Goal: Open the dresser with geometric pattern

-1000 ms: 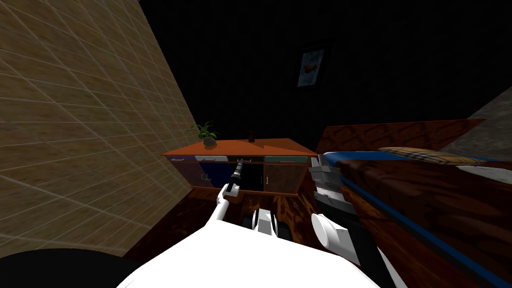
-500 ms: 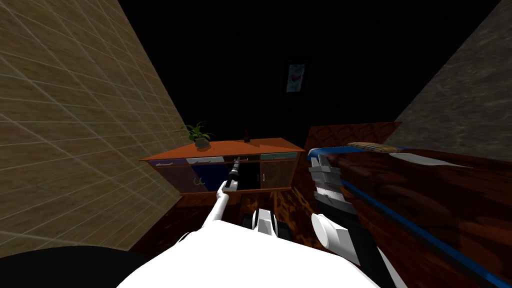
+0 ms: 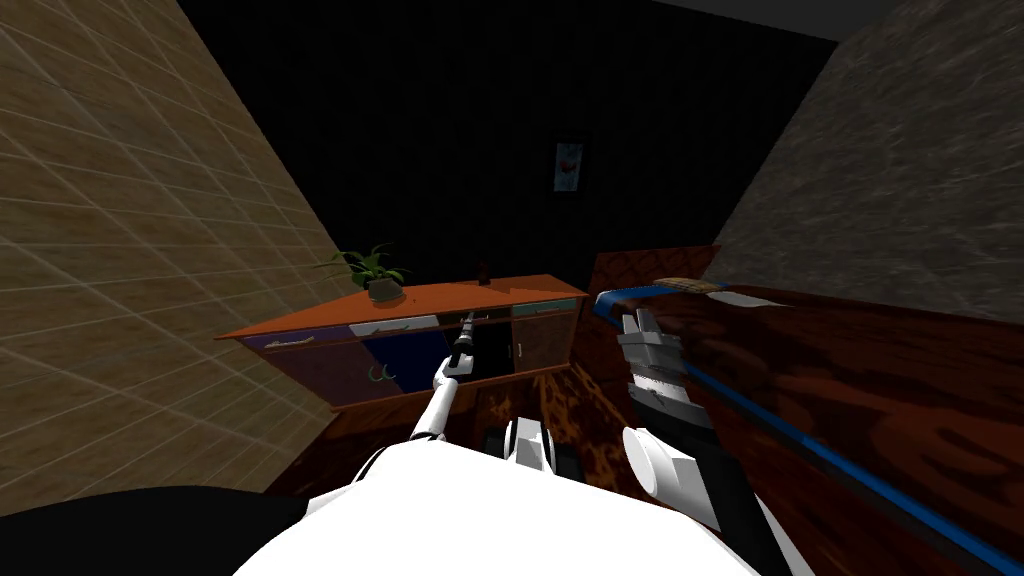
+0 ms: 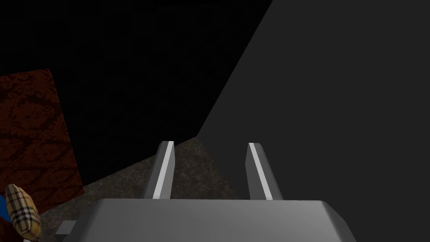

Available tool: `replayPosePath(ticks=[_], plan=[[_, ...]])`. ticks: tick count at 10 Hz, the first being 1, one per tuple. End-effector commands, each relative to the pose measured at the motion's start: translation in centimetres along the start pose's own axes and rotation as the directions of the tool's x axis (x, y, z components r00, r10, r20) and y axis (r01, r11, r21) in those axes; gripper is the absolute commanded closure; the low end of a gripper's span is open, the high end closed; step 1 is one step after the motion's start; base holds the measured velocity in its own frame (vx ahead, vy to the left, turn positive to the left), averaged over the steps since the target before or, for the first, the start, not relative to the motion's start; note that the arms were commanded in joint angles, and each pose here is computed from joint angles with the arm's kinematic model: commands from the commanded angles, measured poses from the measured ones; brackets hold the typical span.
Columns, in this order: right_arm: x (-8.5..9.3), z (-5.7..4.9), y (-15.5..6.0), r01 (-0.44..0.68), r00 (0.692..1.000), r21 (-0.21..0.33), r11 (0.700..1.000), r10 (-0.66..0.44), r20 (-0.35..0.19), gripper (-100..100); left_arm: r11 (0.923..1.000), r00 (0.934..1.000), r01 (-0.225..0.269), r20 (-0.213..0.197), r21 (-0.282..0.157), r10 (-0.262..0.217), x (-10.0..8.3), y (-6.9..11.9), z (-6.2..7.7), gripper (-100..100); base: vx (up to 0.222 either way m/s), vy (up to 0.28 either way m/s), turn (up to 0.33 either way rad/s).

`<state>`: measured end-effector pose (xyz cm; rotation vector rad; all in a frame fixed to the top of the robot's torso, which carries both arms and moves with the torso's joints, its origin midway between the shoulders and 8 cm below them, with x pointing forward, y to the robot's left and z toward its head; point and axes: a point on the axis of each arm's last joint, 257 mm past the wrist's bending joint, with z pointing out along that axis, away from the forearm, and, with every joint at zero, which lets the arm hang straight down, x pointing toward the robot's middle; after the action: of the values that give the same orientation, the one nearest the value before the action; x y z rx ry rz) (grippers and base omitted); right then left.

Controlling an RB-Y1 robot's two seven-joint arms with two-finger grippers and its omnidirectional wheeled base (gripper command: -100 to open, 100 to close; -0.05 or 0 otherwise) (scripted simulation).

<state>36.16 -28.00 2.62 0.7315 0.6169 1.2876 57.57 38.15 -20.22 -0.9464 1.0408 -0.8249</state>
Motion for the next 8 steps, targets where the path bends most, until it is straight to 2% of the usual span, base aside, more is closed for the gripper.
replayPosePath(ticks=[1,2,4,6,8], plan=[[0.0,0.0,0.0,0.0,1.0,0.0,1.0,0.0,0.0,0,0.9997,0.9984,0.004,-0.057,0.023,-0.002,2.2,-0.8,-1.6,100,0.082,-0.031,0.333],[0.0,0.0,0.0,0.0,1.0,0.0,1.0,0.0,0.0,0,0.9997,0.9983,0.004,-0.057,0.023,-0.002,2.3,-0.8,-1.6,100,0.09,-0.029,0.101],[0.0,0.0,0.0,0.0,1.0,0.0,1.0,0.0,0.0,0,0.9991,0.9943,0.014,-0.106,0.04,-0.009,4.2,-1.5,-3.0,100,0.078,-0.02,0.187],[0.0,0.0,0.0,0.0,1.0,0.0,1.0,0.0,0.0,0,0.9981,0.9879,0.03,-0.153,0.054,-0.021,6.2,-2.3,-4.5,100,0.104,-0.026,0.274],[0.0,0.0,0.0,0.0,1.0,0.0,1.0,0.0,0.0,0,0.9965,0.9784,0.052,-0.204,0.066,-0.037,8.4,-3.2,-6.1,100,0.104,-0.038,0.264]])
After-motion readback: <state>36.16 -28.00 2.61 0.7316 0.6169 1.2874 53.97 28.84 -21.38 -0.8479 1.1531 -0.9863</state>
